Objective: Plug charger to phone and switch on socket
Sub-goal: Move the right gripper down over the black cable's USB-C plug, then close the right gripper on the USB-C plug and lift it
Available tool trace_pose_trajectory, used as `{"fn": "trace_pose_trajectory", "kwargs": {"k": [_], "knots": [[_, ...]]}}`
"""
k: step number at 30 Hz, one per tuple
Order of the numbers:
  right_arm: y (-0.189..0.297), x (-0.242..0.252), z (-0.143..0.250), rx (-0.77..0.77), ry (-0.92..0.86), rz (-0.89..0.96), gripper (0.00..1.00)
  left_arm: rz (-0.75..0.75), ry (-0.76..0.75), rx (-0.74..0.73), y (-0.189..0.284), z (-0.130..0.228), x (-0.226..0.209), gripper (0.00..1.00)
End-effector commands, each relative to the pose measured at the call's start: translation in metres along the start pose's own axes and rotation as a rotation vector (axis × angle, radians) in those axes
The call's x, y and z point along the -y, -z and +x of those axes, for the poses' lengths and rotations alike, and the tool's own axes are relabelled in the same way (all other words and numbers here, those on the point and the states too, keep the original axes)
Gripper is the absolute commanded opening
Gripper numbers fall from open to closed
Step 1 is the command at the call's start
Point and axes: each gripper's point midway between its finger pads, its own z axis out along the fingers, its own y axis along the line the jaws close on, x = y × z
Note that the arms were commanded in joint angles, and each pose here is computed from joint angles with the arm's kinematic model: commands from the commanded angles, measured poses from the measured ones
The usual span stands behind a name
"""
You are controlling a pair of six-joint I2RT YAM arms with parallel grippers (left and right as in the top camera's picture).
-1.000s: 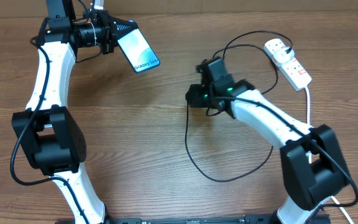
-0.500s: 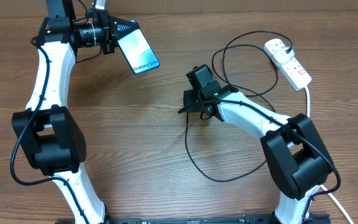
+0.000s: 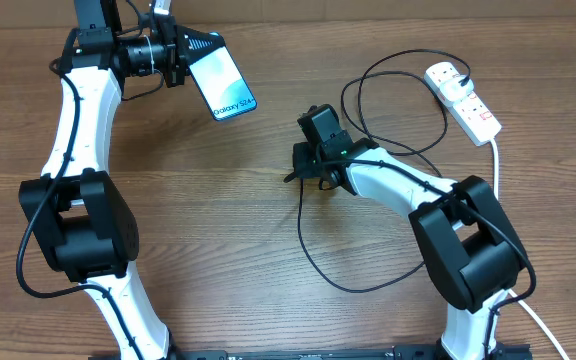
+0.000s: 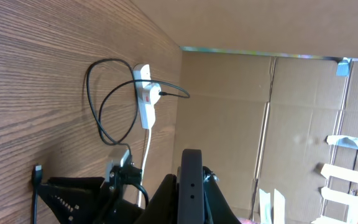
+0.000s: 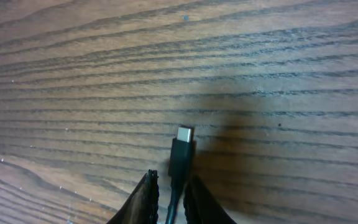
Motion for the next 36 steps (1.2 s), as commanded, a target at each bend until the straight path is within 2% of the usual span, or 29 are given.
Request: {"fn": "trace_pose_trajectory", "kwargs": {"k": [1, 5, 7, 9, 10, 11, 15, 18, 23, 29, 36], "knots": [[-0.013, 0.001, 0.003, -0.004, -0.003, 0.010, 0.15, 0.041, -0.031, -0.024, 0.004, 0.004, 0.014, 0.04], [-0.018, 0.003, 0.005, -0.004, -0.003, 0.018, 0.22, 0.046, -0.031, -0.029, 0.004, 0.005, 0.015, 0.04], [-0.019, 0.004, 0.005, -0.004, -0.003, 0.020, 0.30, 0.045, -0.031, -0.029, 0.004, 0.005, 0.015, 0.04], [-0.019, 0.004, 0.005, -0.005, -0.003, 0.020, 0.31, 0.046, -0.031, -0.029, 0.004, 0.005, 0.015, 0.04], [-0.019, 0.004, 0.006, -0.008, -0.003, 0.022, 0.28, 0.046, -0.031, -0.029, 0.004, 0.005, 0.015, 0.04], [-0.019, 0.005, 0.006, -0.011, -0.003, 0.023, 0.18, 0.046, -0.031, -0.029, 0.004, 0.005, 0.015, 0.04], [-0.018, 0.003, 0.012, -0.037, -0.006, 0.013, 0.04, 0.046, -0.030, -0.029, 0.004, 0.005, 0.015, 0.04], [-0.007, -0.009, 0.012, -0.076, -0.014, -0.050, 0.04, 0.052, -0.029, -0.035, 0.005, 0.006, 0.016, 0.04], [0.037, -0.015, -0.016, -0.070, -0.058, -0.144, 0.04, 0.058, -0.023, -0.041, 0.005, 0.007, 0.017, 0.04], [0.105, -0.036, -0.041, -0.053, -0.037, -0.425, 0.04, 0.099, -0.025, -0.084, 0.006, 0.014, 0.024, 0.04], [0.150, -0.059, -0.039, -0.103, 0.005, -0.696, 0.04, 0.139, -0.053, -0.119, 0.007, 0.020, 0.031, 0.04]]}}
